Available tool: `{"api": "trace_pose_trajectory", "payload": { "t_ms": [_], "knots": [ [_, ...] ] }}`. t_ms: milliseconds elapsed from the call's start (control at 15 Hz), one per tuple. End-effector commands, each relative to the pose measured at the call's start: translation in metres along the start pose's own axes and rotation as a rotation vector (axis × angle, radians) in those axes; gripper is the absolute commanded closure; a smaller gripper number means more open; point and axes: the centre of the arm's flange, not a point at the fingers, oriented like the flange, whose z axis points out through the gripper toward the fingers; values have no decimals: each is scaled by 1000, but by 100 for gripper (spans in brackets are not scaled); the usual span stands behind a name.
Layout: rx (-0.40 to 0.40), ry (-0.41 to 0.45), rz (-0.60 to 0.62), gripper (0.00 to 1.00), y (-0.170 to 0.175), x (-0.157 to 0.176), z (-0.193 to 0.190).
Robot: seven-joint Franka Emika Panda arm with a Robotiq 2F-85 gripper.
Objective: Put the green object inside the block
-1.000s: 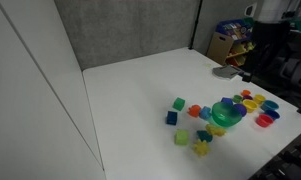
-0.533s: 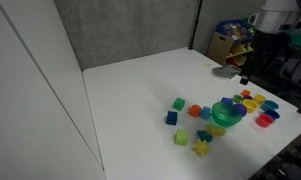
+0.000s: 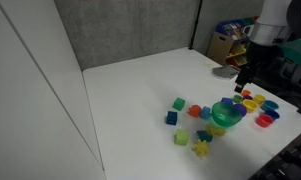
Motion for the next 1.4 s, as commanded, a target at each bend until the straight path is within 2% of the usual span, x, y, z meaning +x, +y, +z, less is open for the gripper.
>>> {"api": "trace_pose_trajectory", "payload": {
  "t_ms": [0,533,1333],
  "knots": [
    [44,16,-36,0,0,9,39],
    [155,-30,-26,0,-3,29,135],
    [206,-47,-15,0,-19,61,251]
  ]
}}
